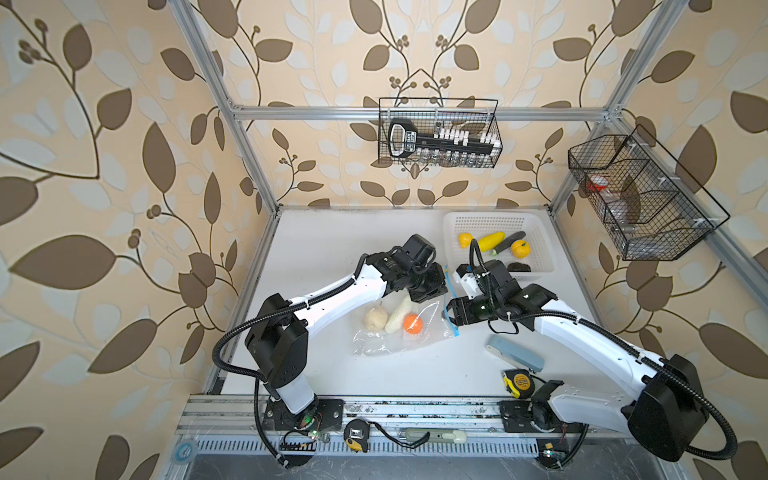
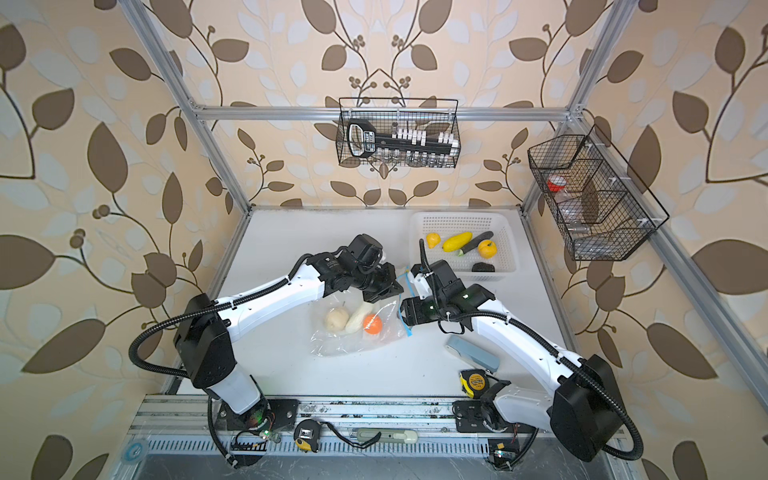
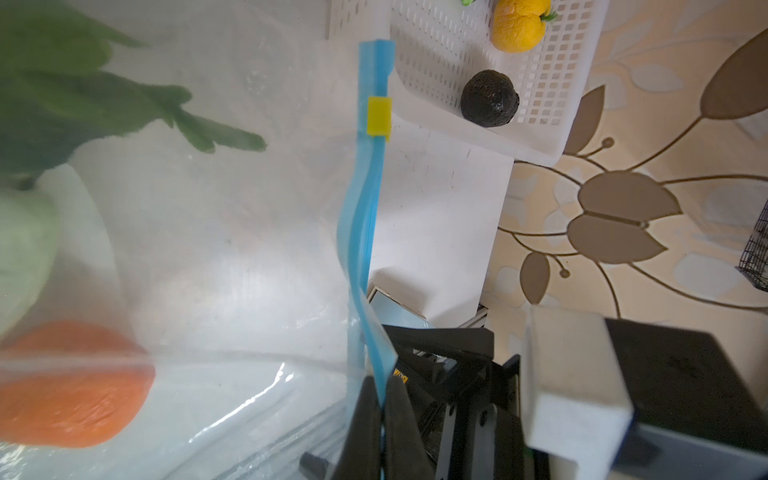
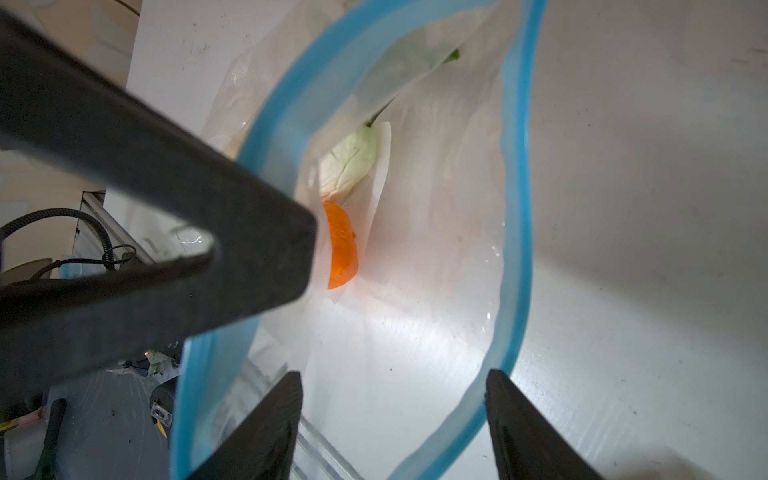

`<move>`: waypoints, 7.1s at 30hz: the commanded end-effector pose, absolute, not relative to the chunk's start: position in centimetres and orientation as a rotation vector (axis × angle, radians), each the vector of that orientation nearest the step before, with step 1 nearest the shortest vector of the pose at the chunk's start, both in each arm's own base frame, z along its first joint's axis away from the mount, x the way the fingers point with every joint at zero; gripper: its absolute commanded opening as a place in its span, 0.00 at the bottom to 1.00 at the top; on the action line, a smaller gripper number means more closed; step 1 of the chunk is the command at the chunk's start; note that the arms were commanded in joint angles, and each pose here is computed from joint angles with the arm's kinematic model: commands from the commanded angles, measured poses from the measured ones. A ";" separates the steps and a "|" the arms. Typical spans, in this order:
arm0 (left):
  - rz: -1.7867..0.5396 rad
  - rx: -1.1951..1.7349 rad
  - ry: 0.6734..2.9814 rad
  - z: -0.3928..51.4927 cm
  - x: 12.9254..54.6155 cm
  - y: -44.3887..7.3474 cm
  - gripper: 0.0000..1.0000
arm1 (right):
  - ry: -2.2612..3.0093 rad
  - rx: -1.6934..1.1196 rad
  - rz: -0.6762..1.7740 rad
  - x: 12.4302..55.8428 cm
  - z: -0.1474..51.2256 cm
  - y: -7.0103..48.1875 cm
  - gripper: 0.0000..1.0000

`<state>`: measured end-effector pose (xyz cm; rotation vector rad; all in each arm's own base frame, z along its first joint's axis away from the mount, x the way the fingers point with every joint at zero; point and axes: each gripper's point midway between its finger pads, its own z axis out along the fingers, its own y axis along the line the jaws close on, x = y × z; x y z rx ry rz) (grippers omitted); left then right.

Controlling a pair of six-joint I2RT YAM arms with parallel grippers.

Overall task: Place the food in the zip-top bag and seal the zipper
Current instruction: 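Lower the orange into the bag and open the right gripper, then withdraw the right gripper back over the basket, then lower the right gripper onto the long yellow vegetable and close, then lift the long yellow vegetable from the basket with the right gripper, then carry the long yellow vegetable with the right gripper over the open bag mouth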

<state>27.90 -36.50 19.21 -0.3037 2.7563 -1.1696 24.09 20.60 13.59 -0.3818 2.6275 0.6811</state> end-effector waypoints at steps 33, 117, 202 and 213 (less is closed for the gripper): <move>-1.249 -0.246 2.683 21.1 27.2 -36.7 0.00 | 2.308 0.626 0.143 44.8 15.7 4.2 0.61; -1.200 -0.260 2.696 20.6 26.7 -35.5 0.00 | 2.355 0.763 0.232 54.8 10.9 1.4 0.39; -1.197 -0.278 2.677 21.7 27.7 -36.4 0.00 | 2.429 -0.091 0.678 26.5 15.7 20.2 0.37; -1.197 -0.276 2.677 21.7 27.7 -36.4 0.00 | 2.466 -0.107 0.652 26.4 14.3 20.2 0.39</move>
